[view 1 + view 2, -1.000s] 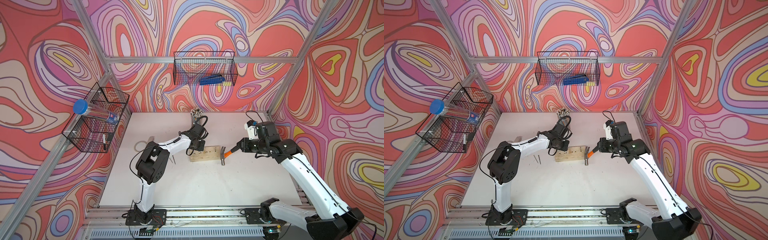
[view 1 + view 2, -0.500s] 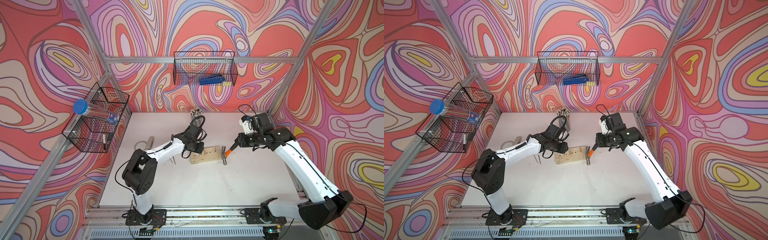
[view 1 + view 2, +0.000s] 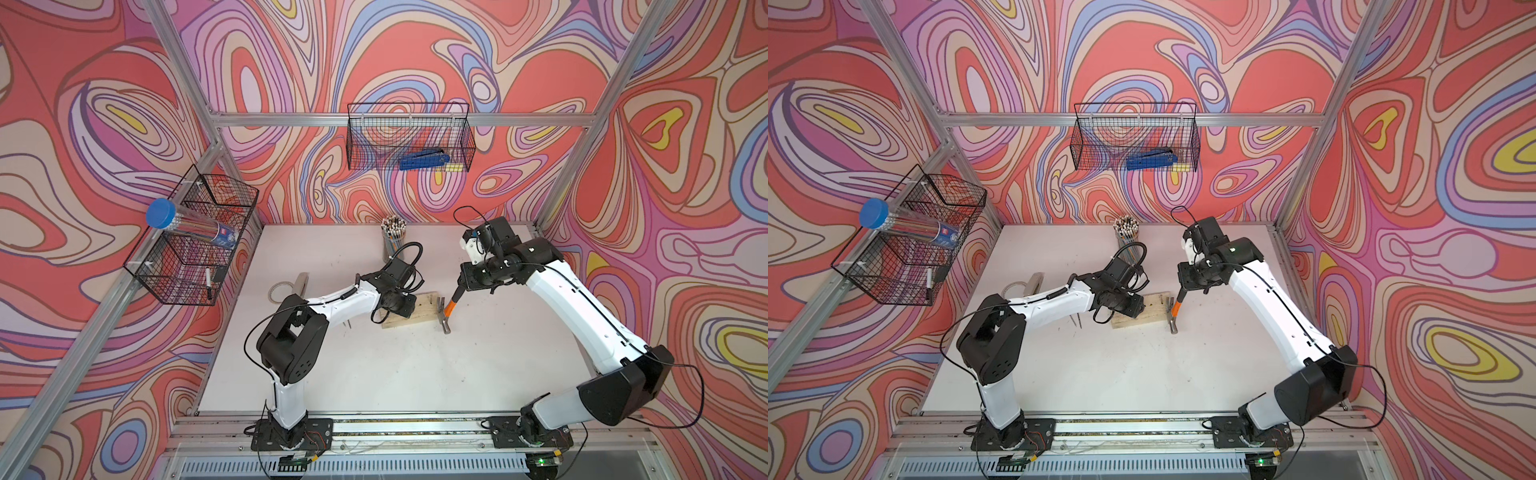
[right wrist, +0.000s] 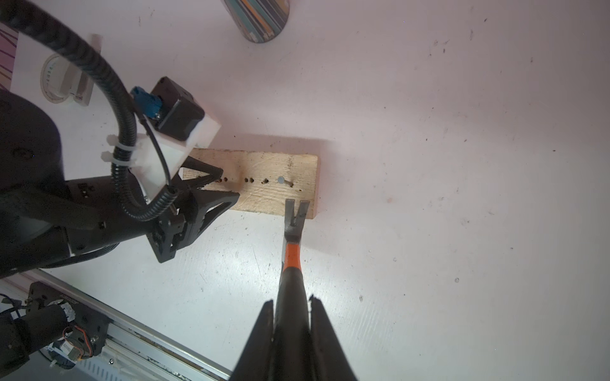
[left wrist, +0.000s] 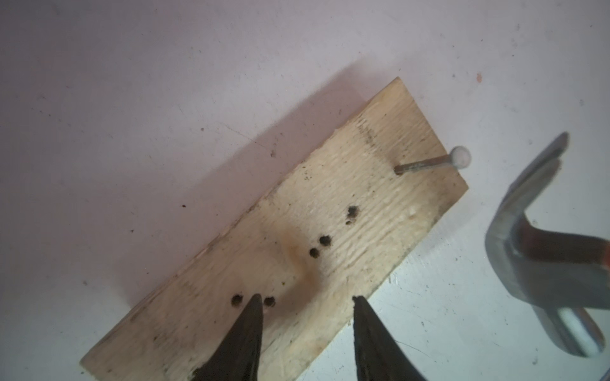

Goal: Use a claw hammer to pull out a nail
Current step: Remove the nail from the mounting plate.

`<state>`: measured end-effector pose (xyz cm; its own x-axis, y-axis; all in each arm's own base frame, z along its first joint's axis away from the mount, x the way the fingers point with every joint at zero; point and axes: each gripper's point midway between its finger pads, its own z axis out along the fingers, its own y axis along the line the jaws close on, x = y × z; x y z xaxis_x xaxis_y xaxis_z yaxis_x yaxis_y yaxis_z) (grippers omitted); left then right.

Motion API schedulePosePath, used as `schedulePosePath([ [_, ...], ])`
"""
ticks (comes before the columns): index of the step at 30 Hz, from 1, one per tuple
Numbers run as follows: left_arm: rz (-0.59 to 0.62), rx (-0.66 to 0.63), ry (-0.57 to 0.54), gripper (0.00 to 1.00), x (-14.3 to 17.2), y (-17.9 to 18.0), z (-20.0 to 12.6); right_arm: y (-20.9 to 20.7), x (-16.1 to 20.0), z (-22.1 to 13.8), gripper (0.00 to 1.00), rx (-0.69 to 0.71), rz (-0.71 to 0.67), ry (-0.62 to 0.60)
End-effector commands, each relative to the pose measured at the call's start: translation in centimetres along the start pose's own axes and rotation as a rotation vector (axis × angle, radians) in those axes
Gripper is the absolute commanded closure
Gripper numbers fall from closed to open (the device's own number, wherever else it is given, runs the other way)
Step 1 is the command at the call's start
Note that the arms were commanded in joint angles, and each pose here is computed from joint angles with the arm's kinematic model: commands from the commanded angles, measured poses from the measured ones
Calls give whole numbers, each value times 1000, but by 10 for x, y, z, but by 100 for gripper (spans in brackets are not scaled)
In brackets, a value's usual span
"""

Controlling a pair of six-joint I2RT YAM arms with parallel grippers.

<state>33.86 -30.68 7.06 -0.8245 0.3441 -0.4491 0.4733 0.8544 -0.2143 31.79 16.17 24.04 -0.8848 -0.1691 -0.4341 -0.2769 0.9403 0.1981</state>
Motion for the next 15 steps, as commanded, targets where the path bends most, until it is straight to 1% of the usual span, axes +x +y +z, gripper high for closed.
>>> schedulePosePath([
  [1,52,-51,32,54,12,5,9,9,-13,-7,100,-23,-20,-27],
  [10,93,-94,90,55,37,8,20,20,-17,4,100,-40,-44,31],
  [15,84,-76,94,56,45,7,21,22,-22,11,100,-32,-54,43],
])
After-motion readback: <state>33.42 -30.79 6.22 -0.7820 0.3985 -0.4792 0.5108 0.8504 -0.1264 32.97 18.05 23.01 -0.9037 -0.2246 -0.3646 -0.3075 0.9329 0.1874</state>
